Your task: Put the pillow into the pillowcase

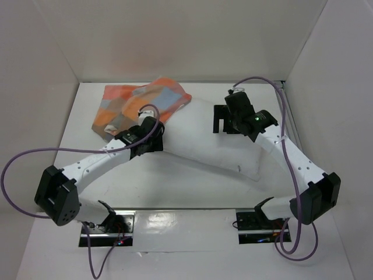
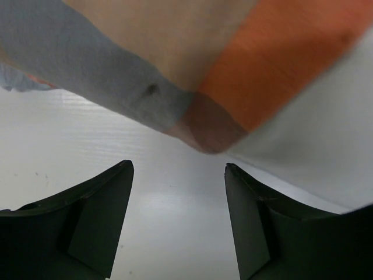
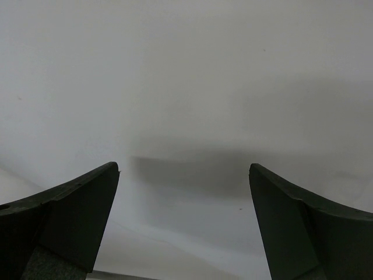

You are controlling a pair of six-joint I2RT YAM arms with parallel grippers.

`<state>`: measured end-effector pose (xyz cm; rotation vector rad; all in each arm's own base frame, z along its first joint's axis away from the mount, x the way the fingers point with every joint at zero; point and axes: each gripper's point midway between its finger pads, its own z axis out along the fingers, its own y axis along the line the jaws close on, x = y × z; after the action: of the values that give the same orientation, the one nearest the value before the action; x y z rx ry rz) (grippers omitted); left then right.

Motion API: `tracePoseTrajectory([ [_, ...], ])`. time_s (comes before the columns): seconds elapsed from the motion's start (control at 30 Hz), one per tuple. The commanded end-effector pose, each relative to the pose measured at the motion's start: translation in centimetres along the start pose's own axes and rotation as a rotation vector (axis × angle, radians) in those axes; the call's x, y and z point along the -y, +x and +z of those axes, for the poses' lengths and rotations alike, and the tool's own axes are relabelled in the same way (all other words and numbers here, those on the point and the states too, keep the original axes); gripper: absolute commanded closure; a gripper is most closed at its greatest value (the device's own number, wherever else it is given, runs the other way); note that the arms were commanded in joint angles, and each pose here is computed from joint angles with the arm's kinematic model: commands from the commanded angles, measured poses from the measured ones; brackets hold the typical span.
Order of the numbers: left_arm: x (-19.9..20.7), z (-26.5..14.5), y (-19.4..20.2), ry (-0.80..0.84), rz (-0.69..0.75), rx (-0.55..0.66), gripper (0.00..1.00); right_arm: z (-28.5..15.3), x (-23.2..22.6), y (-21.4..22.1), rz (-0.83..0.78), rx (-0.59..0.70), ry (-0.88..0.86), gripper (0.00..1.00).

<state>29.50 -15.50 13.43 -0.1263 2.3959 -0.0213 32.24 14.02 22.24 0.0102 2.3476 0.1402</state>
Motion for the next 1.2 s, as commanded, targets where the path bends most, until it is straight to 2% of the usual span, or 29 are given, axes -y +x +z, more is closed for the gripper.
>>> tracePoseTrajectory([
  [0.0, 0.5, 2.0, -1.5, 0.025, -0.051, 0.043, 0.25, -1.4, 1.4, 1.8, -0.004, -0.045, 0.01, 0.0],
  [0.1, 0.6, 2.9, -2.4, 0.041, -0.038, 0.054, 0.26, -1.6, 2.3, 3.2, 0.014, -0.083, 0.019, 0.0],
  [0.2, -0.3, 3.5, -3.4, 0.012, -0.053, 0.052, 0.34, -1.8, 3.2, 4.8, 0.031, -0.124, 0.043, 0.0],
  [0.23, -0.7, 3.8, -3.1, -0.003, -0.053, 0.038, 0.41, -2.2, 3.8, 5.3, 0.036, -0.131, 0.052, 0.0],
  [0.27, -0.7, 3.8, -3.1, -0.003, -0.053, 0.038, 0.43, -2.0, 4.1, 5.7, 0.052, -0.139, 0.063, 0.0],
  [0.47, -0.4, 3.7, -3.1, 0.023, -0.058, 0.019, 0.84, -2.1, 5.7, 7.3, 0.092, -0.185, 0.091, 0.0],
  [0.5, -0.1, 3.4, -3.2, 0.046, -0.062, 0.018, 0.99, -2.1, 5.8, 7.2, 0.1, -0.181, 0.101, 0.0],
  [0.67, 2.3, 2.2, -2.8, 0.143, 0.009, -0.01, 1.0, 0.7, 5.6, 10.3, 0.115, -0.238, 0.077, 0.0],
  [0.7, 3.7, 1.7, -3.2, 0.191, 0.026, -0.018, 1.0, 1.8, 5.0, 10.7, 0.12, -0.237, 0.047, 0.04],
  [0.73, 4.5, 1.3, -3.3, 0.223, 0.057, -0.027, 1.0, 2.2, 3.7, 10.5, 0.13, -0.242, -0.02, 0.29],
  [0.77, 6.4, 0.5, -4.1, 0.271, 0.087, -0.036, 1.0, 3.2, 3.1, 10.8, 0.132, -0.258, -0.042, 0.43],
  [0.83, 9.6, -1.0, -4.9, 0.376, 0.115, -0.074, 1.0, 4.4, 1.5, 7.7, 0.123, -0.172, -0.108, 0.75],
  [0.87, 11.5, -2.0, -5.3, 0.429, 0.155, -0.08, 1.0, 5.4, 1.1, 6.9, 0.11, -0.177, -0.107, 0.99],
  [0.9, 13.9, -3.1, -7.0, 0.483, 0.178, -0.079, 1.0, 4.8, 0.2, 2.6, 0.112, -0.105, -0.128, 1.0],
  [0.97, 16.8, -4.6, -8.0, 0.545, 0.255, -0.068, 1.0, 4.9, -0.6, -1.0, 0.086, -0.068, -0.133, 1.0],
  [1.0, 18.8, -7.0, -11.3, 0.604, 0.258, 0.009, 1.0, 3.9, -1.1, -3.3, 0.08, -0.012, -0.153, 1.0],
  [1.03, 19.5, -5.6, -10.6, 0.591, 0.284, -0.046, 1.0, 2.2, -2.1, -6.8, 0.087, 0.075, -0.196, 1.0],
  [1.1, 22.6, -7.3, -12.9, 0.684, 0.297, -0.025, 1.0, 0.7, -3.8, -9.1, 0.124, 0.134, -0.257, 1.0],
  [1.17, 24.5, -8.9, -14.5, 0.772, 0.294, 0.0, 1.0, -0.5, -4.9, -9.2, 0.142, 0.143, -0.287, 1.0],
])
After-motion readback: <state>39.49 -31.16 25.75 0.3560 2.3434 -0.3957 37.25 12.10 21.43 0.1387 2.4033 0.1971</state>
